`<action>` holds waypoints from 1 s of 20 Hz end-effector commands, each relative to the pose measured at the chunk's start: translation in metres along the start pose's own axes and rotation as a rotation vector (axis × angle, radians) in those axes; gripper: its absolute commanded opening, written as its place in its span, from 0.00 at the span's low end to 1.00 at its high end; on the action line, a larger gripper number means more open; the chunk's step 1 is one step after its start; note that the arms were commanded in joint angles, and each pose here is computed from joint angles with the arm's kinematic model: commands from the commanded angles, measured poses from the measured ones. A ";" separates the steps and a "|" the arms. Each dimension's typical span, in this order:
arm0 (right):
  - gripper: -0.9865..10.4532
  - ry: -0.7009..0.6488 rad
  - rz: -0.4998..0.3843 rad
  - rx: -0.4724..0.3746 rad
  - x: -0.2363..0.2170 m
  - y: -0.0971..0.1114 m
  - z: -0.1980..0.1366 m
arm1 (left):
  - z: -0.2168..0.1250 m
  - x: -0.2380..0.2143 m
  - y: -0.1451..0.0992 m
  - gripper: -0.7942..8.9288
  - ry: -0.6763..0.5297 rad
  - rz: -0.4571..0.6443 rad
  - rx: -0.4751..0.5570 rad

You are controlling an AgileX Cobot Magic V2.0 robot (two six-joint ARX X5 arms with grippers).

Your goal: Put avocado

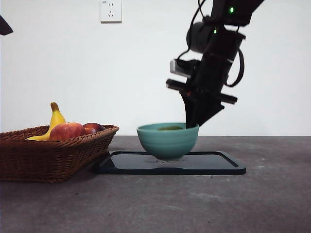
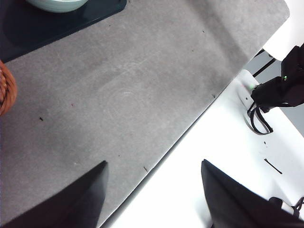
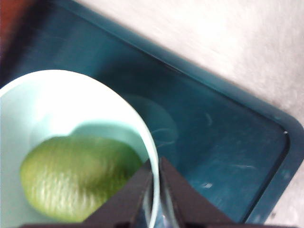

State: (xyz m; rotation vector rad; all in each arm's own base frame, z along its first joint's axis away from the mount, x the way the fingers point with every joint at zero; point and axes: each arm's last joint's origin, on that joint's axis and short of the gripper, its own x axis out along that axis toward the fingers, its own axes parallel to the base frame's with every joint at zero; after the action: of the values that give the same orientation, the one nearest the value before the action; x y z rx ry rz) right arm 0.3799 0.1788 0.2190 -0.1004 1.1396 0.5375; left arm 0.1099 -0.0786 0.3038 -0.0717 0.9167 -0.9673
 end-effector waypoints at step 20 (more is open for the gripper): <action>0.25 -0.203 0.028 -0.021 -0.147 0.033 -0.002 | 0.002 0.000 -0.001 0.40 -0.006 -0.009 0.027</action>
State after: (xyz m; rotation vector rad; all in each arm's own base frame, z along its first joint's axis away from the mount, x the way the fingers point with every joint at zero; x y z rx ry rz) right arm 0.3151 0.1502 0.3544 -0.0498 0.9412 0.5640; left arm 0.1099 -0.0786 0.3038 -0.0717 0.9167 -0.9673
